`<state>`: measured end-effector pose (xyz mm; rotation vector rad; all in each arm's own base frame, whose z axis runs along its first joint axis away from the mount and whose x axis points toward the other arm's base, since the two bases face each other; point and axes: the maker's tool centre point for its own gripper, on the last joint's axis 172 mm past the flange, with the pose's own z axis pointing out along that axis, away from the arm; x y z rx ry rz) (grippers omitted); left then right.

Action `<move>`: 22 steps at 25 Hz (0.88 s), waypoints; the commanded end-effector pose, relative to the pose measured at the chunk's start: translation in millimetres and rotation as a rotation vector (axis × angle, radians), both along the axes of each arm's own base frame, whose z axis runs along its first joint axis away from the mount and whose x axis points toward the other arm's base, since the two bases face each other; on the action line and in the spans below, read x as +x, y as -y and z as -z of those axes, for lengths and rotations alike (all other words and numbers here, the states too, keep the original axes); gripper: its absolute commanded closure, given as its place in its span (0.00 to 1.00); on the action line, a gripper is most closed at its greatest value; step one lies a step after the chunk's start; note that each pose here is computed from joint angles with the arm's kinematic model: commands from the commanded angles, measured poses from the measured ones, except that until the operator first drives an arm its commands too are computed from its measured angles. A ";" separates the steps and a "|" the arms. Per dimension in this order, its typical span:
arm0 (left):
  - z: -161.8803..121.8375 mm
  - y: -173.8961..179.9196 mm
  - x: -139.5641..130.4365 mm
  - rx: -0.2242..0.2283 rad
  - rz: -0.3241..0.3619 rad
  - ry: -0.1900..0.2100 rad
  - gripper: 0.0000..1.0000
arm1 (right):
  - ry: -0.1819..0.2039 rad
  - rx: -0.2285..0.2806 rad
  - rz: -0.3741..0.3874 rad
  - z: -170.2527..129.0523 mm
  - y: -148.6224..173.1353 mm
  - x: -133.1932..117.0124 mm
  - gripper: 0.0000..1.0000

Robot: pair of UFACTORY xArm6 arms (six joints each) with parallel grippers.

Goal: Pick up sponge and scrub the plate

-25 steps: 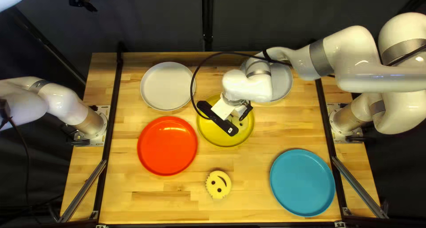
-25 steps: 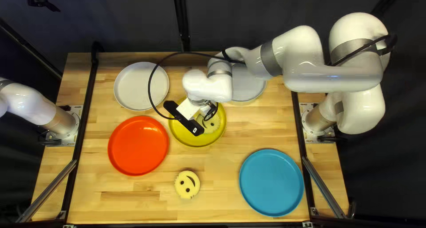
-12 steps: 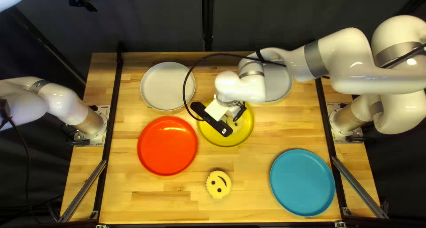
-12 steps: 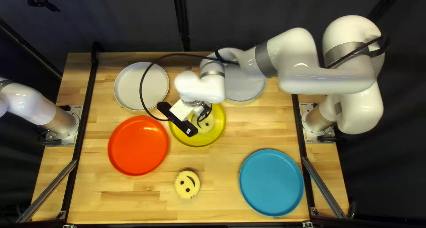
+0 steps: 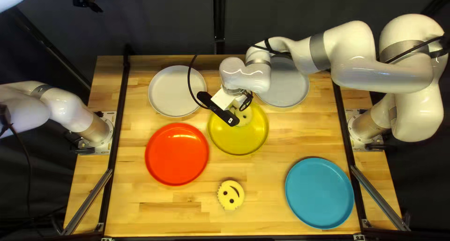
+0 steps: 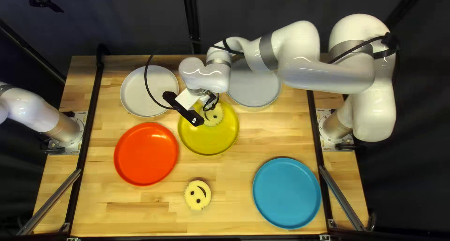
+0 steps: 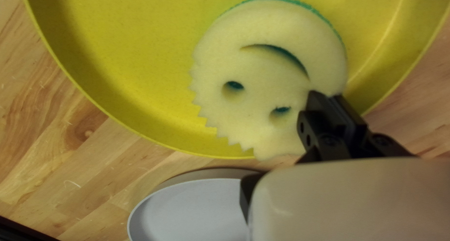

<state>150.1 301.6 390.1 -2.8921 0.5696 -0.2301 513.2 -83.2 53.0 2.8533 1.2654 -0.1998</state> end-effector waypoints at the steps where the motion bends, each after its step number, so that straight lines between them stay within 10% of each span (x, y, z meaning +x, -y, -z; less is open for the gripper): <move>1: 0.0 0.0 0.0 0.000 0.000 0.000 0.00 | 0.000 -0.003 -0.006 1.5 -11.1 1.8 1.00; 22: 0.0 0.0 0.0 0.000 0.000 0.000 0.00 | 0.016 -0.032 -0.087 7.5 -95.5 11.4 1.00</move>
